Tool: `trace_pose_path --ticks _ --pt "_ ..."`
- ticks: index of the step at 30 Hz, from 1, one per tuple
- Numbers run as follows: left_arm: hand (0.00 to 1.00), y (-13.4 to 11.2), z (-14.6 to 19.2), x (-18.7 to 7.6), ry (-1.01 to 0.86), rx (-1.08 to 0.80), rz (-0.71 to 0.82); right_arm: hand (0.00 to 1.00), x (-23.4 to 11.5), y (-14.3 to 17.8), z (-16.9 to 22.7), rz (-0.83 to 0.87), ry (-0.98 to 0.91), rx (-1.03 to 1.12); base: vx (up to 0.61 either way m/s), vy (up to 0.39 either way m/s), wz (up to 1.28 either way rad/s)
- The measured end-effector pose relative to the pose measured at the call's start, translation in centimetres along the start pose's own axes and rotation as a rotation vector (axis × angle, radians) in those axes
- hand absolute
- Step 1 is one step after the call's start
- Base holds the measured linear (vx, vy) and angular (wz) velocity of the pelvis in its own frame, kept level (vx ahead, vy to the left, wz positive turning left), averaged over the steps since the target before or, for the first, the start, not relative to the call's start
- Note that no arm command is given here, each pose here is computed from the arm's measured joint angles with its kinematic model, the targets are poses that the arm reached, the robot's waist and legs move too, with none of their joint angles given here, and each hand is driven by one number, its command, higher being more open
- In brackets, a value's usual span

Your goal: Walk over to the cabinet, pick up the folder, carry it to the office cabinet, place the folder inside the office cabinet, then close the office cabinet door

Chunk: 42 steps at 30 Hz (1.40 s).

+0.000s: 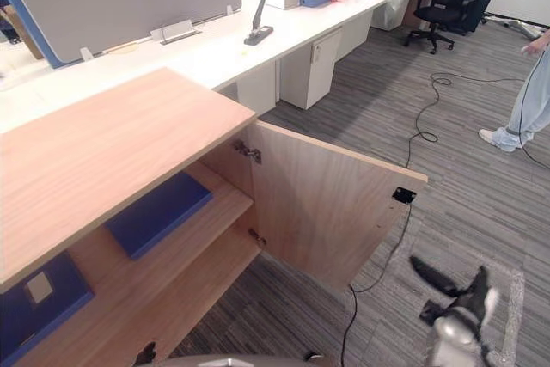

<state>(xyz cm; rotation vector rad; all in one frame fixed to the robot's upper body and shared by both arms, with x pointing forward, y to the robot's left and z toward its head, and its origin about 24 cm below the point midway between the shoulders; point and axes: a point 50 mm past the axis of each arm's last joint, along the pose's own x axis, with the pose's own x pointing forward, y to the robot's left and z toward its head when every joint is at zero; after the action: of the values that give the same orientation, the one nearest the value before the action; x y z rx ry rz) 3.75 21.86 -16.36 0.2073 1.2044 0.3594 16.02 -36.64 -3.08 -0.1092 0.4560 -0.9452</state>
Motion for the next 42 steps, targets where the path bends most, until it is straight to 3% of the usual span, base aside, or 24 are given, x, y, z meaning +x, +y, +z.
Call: trace_pose_path --ticks 9,21,29,42 --pt "1.0 -0.4 -0.3 -0.1 0.012 0.005 -0.022 1.0 2.5 1.1 6.8 0.072 -0.188 -0.079 -0.06 0.006 0.01" --pt "1.0 -0.4 0.0 0.0 -0.012 0.001 -0.04 1.0 1.9 8.9 9.0 0.555 -0.24 -0.375 0.01 0.004 0.07" --pt "1.0 -0.1 0.4 0.2 -0.019 0.009 -0.046 1.0 2.3 8.3 10.0 0.658 -0.267 -0.635 0.0 0.002 0.01" --pt "1.0 -0.1 0.8 0.3 -0.035 0.01 -0.053 1.0 1.2 9.6 11.8 0.727 -0.364 -0.702 -0.01 0.004 -0.04"
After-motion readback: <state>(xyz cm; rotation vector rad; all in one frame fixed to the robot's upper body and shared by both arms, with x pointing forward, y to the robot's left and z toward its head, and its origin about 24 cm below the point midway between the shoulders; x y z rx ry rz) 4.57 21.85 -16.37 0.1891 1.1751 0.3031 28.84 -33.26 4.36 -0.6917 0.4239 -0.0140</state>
